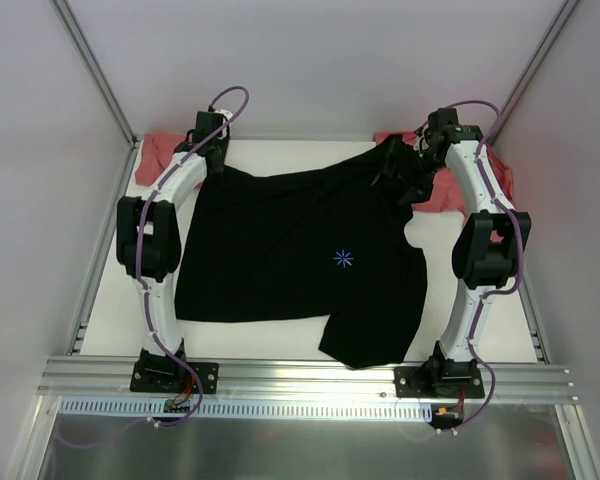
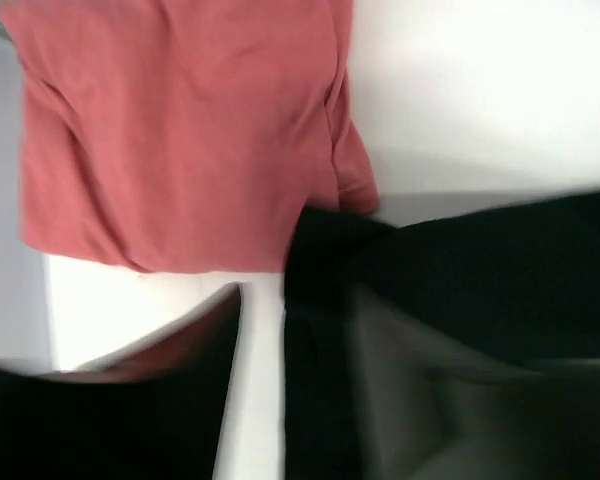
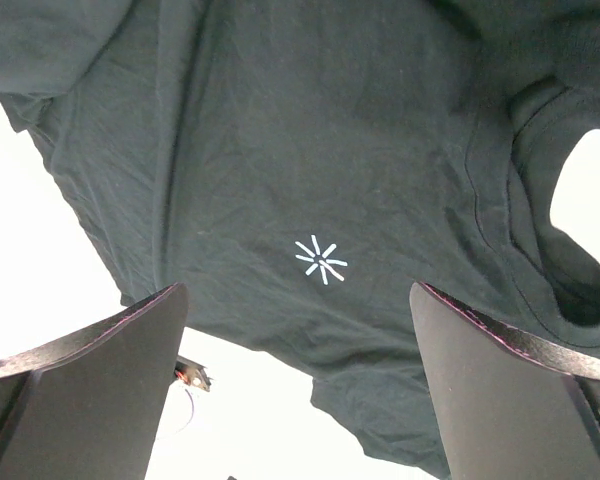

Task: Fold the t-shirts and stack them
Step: Flatten out the tshirt

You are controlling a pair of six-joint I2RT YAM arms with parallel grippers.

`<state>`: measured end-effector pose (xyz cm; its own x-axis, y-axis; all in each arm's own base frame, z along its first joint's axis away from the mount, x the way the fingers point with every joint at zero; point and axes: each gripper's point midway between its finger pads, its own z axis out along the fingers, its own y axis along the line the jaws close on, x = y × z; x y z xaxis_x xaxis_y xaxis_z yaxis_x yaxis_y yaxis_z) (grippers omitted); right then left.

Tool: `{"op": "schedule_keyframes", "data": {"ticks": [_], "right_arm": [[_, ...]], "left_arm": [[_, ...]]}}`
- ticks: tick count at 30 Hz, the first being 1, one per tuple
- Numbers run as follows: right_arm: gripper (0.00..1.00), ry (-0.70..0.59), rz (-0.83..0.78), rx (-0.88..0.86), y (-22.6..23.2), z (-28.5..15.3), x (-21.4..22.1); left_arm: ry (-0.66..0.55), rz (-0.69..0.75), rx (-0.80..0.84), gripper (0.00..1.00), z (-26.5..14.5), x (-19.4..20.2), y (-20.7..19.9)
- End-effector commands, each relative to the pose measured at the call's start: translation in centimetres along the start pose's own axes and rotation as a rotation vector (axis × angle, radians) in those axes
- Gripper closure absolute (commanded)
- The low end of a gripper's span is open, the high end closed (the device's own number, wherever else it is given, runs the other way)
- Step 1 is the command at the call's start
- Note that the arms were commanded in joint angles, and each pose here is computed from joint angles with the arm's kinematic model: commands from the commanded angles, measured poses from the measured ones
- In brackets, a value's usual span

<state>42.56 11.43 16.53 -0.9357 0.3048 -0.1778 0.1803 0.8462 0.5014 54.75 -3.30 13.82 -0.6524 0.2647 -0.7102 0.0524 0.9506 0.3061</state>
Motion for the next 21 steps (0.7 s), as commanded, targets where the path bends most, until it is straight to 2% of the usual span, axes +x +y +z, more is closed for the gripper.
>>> {"op": "schedule_keyframes", "data": {"ticks": [1,2,3,6,9,13,15,18,21], "right_arm": [[0.01,-0.014,-0.021,-0.029,0.7,-2.3,0.8],[0.01,-0.012,-0.024,-0.031,0.8,-2.2,0.9],[0.01,-0.006,-0.022,-0.028,0.6,-2.1,1.1],[0.01,-0.001,-0.022,-0.032,0.5,-2.0,1.2],[0.01,-0.023,-0.030,-0.038,0.9,-2.2,0.5],[0.01,-0.060,-0.022,-0.062,1.7,-1.4,-2.4],[0.01,-0.125,-0.028,-0.113,3.2,-2.3,-5.0],[0.01,-0.220,-0.015,-0.206,4.9,-2.2,-9.2],[0.01,-0.274,0.032,-0.305,5.4,-0.9,-12.9]], "left_arm": [[-0.014,-0.066,-0.119,0.40,1.8,-0.7,1.4],[-0.015,-0.086,-0.154,0.11,1.8,-0.8,1.8],[-0.009,-0.115,-0.209,0.01,1.8,-0.5,2.6],[-0.016,-0.154,-0.235,0.01,1.4,-0.7,3.0],[-0.086,-0.227,-0.232,0.01,-0.2,-2.3,3.7],[-0.104,-0.380,-0.052,0.01,-0.4,-3.2,3.0],[-0.124,-0.461,0.077,0.02,-1.1,-4.3,2.5],[-0.188,-0.493,0.185,0.05,-2.4,-6.6,2.1],[-0.189,-0.465,0.309,0.07,-3.9,-8.5,0.9]]}}
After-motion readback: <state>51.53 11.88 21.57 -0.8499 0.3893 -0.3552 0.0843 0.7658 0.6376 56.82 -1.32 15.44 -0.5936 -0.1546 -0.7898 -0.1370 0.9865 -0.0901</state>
